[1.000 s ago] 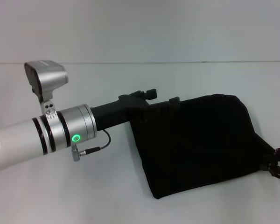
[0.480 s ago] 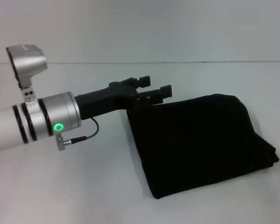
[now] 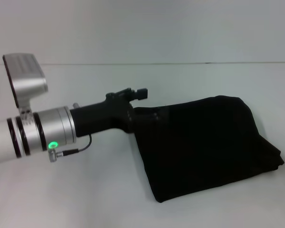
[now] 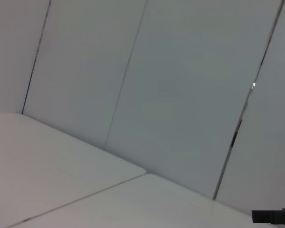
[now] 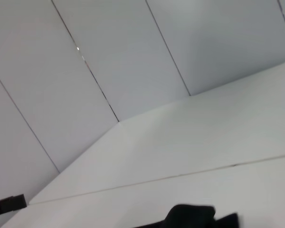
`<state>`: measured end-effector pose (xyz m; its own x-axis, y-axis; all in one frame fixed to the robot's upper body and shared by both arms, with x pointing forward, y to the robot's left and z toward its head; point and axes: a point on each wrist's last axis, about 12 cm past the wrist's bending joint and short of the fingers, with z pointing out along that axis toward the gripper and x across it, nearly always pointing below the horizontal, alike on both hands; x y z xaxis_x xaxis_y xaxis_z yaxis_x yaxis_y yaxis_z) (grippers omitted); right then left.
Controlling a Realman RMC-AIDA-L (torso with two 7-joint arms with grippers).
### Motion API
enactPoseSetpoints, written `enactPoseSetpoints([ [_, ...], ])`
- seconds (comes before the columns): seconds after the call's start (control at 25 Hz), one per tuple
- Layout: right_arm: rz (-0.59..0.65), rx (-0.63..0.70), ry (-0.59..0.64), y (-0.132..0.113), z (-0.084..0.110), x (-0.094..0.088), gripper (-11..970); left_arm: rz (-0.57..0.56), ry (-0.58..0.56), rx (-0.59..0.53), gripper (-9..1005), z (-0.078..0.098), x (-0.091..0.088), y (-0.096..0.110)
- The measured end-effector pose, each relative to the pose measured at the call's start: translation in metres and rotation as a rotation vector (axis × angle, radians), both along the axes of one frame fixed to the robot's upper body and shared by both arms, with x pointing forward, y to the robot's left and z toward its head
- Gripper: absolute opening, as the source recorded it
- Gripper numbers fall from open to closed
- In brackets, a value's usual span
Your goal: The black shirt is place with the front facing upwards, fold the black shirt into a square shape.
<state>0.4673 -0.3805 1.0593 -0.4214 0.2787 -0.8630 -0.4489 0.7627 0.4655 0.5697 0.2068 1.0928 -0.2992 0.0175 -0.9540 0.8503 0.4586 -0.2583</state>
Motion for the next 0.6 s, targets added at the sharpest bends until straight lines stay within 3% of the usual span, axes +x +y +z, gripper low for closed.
enactPoseSetpoints([
  [0.16,0.016,0.029,0.031,0.030,-0.025,0.013,628,0.014,-0.054,0.053,929,-0.013,-0.003,-0.005],
  [0.32,0.100,0.013,0.038,0.057,-0.029,0.030,447,0.039,-0.069,0.091,929,-0.028,-0.006,-0.011],
  [0.44,0.167,0.024,0.016,0.074,-0.028,0.036,204,0.060,-0.064,0.118,929,-0.036,-0.005,-0.014],
  [0.6,0.225,0.028,0.026,0.086,-0.029,0.039,130,0.062,-0.061,0.141,929,-0.040,-0.003,-0.018],
])
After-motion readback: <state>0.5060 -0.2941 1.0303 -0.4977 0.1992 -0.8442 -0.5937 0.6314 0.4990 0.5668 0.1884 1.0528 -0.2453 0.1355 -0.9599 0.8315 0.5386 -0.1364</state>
